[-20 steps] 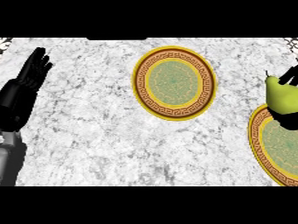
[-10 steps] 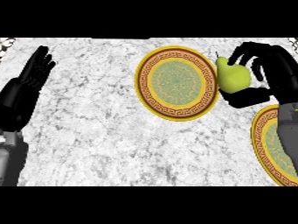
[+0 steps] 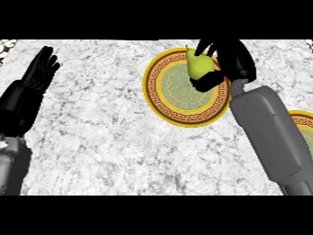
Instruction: Pick the pear from the plate and place it in the plate
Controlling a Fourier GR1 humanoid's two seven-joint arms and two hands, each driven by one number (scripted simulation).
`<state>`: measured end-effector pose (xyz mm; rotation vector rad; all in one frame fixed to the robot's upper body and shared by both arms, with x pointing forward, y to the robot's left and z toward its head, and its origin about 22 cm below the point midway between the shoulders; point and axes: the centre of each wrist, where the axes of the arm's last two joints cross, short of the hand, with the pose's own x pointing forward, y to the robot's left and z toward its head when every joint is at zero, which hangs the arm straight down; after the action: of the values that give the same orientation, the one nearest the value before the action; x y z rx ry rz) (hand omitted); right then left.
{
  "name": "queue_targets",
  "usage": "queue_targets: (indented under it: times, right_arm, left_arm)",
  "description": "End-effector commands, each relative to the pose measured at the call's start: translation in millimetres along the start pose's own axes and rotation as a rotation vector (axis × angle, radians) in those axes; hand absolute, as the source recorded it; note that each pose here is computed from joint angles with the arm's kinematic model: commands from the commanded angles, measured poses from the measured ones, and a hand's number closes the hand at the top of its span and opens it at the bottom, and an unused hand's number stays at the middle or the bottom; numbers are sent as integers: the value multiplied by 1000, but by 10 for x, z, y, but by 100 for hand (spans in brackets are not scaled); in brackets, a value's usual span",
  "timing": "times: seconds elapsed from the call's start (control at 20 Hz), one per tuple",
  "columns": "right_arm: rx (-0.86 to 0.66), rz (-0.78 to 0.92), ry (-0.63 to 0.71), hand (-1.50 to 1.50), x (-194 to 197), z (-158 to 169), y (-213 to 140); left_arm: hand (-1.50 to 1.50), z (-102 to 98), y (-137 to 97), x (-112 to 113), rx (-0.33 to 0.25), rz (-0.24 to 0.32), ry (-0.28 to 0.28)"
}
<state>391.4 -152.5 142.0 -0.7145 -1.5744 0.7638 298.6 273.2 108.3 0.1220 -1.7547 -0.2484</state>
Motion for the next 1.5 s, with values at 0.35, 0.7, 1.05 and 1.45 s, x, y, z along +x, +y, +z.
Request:
queue_targets:
  times: [0.35, 0.7, 1.05, 1.45]
  right_arm:
    - [60, 7, 98, 150, 90, -387, 776]
    - [93, -143, 129, -150, -148, -370, 1002]
    - [-96, -346, 68, -150, -53, -481, 839]
    - [-200, -594, 76, -150, -461, -510, 496]
  left_arm:
    - [0, -44, -1, 28, -8, -10, -6]
    - [0, -110, -12, -74, -16, -4, -23]
    - [0, -124, -64, 13, -26, 5, -21]
    - [0, 50, 48, -125, 26, -7, 11]
